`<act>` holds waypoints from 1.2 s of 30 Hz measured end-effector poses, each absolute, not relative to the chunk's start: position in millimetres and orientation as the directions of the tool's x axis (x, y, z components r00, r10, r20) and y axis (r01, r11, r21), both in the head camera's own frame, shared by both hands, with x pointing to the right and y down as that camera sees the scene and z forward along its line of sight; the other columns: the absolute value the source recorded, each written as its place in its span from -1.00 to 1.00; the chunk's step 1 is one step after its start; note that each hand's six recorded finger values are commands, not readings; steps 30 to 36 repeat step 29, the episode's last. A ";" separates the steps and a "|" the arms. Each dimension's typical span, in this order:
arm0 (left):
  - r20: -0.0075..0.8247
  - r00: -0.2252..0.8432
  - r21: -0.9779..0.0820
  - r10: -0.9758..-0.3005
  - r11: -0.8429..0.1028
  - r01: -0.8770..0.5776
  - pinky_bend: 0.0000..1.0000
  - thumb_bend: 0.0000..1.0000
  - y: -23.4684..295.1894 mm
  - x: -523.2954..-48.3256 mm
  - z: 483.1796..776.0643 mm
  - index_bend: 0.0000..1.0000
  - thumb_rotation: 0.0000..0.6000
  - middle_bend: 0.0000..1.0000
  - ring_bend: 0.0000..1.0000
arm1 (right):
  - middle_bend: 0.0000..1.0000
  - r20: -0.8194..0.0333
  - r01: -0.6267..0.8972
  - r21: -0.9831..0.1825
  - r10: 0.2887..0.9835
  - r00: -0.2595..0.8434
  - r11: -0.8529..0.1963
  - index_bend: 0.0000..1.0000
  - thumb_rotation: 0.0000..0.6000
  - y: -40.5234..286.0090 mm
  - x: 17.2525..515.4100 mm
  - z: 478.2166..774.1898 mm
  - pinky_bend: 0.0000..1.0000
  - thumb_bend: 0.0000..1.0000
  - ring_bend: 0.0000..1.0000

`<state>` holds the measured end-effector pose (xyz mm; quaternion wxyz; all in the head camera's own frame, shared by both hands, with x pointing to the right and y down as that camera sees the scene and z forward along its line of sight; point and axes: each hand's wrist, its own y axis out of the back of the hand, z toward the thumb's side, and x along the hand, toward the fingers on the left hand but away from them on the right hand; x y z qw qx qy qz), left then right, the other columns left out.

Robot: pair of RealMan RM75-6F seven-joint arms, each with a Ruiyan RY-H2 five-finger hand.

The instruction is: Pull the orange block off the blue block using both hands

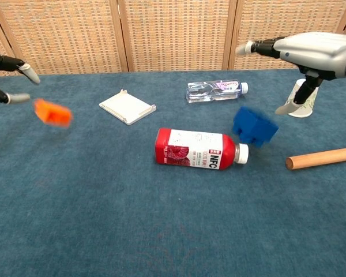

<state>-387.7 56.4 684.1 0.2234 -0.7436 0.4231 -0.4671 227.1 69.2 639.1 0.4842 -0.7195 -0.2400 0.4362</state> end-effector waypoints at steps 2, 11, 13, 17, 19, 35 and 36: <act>0.505 0.200 -0.725 -0.839 -0.539 -0.428 -1.00 -0.85 57.7 -388.0 684.3 -1.00 1.00 -1.00 -1.00 | -1.00 -0.387 -0.073 -0.910 0.773 0.503 -0.409 -1.00 1.00 68.1 227.9 632.5 -1.00 -1.00 -1.00; 0.471 0.180 -0.732 -0.863 -0.497 -0.466 -1.00 -0.89 63.2 -402.8 653.7 -1.00 1.00 -1.00 -1.00 | -1.00 -0.294 0.012 -0.940 0.829 0.476 -0.340 -1.00 1.00 72.4 255.9 594.0 -1.00 -1.00 -1.00; 0.451 0.172 -0.740 -0.876 -0.475 -0.477 -1.00 -0.89 68.4 -407.8 642.0 -1.00 1.00 -1.00 -1.00 | -1.00 -0.270 0.046 -0.944 0.847 0.459 -0.326 -1.00 1.00 77.6 268.4 586.3 -1.00 -1.00 -1.00; 0.394 0.142 -0.770 -0.908 -0.410 -0.489 -1.00 -0.92 87.7 -422.2 610.3 -1.00 1.00 -1.00 -1.00 | -1.00 -0.211 0.122 -0.952 0.894 0.396 -0.279 -1.00 1.00 96.9 305.7 570.1 -1.00 -1.00 -1.00; 0.372 0.120 -0.790 -0.921 -0.381 -0.480 -1.00 -0.93 99.8 -429.9 596.3 -1.00 1.00 -1.00 -1.00 | -1.00 -0.195 0.145 -0.954 0.912 0.360 -0.261 -1.00 1.00 109.2 323.9 565.0 -1.00 -1.00 -1.00; 0.353 -0.050 -0.884 -0.934 -0.315 -0.346 -1.00 -0.92 175.2 -464.4 548.4 -1.00 1.00 -1.00 -1.00 | -1.00 -0.223 0.070 -0.969 0.959 0.175 -0.238 -1.00 1.00 166.6 394.1 559.1 -1.00 -1.00 -1.00; 0.353 -0.050 -0.884 -0.934 -0.315 -0.346 -1.00 -0.92 175.2 -464.4 548.4 -1.00 1.00 -1.00 -1.00 | -1.00 -0.223 0.070 -0.969 0.959 0.175 -0.238 -1.00 1.00 166.6 394.1 559.1 -1.00 -1.00 -1.00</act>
